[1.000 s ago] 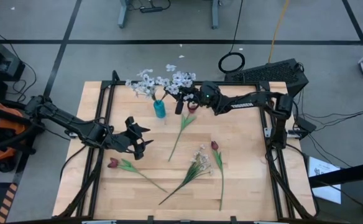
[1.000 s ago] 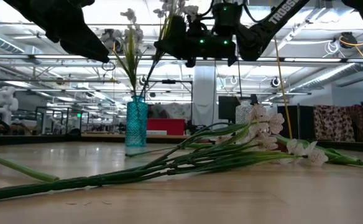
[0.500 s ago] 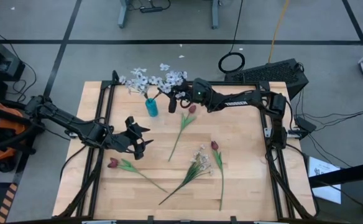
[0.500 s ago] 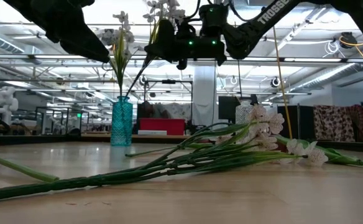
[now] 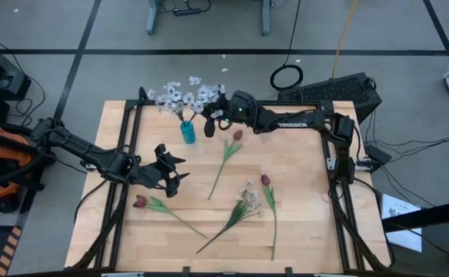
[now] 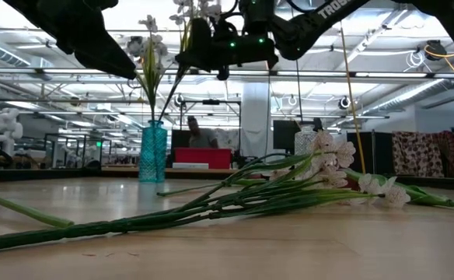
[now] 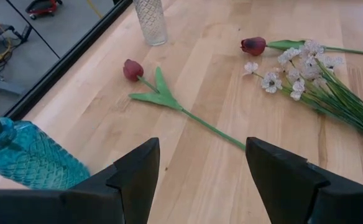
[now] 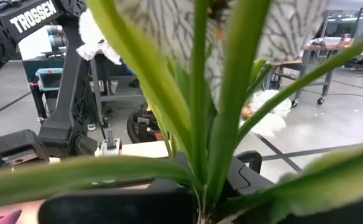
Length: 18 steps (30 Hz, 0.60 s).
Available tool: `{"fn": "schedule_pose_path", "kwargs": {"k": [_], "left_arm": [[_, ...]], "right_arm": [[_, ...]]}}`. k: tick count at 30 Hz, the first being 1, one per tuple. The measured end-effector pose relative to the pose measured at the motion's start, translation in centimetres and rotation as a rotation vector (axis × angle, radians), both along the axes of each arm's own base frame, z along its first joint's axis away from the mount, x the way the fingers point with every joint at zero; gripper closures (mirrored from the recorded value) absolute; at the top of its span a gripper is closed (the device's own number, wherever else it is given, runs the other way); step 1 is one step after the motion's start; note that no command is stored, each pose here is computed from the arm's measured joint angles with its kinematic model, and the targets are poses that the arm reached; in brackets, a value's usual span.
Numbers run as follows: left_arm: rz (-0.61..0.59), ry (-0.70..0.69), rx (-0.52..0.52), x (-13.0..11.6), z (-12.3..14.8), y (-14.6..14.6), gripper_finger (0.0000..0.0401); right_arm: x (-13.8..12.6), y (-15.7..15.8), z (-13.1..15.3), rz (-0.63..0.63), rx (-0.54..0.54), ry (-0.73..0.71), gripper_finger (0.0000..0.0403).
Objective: Sort flowers into vase by color
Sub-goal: Put the top white flowers into the blue vase
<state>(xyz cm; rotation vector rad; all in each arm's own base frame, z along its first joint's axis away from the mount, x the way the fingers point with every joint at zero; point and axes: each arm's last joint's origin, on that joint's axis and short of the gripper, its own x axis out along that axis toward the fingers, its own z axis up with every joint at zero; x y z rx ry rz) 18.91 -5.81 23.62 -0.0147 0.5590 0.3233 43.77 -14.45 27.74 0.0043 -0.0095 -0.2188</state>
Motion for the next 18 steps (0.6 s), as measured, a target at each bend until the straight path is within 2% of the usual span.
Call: {"fn": "schedule_pose_path", "kwargs": {"k": [18], "left_arm": [[0.001,-0.011,-0.005,0.1,0.1,0.0,0.0155]], "right_arm": [[0.5,-0.2,2.1,0.003,-0.026,0.029,0.0399]]}}
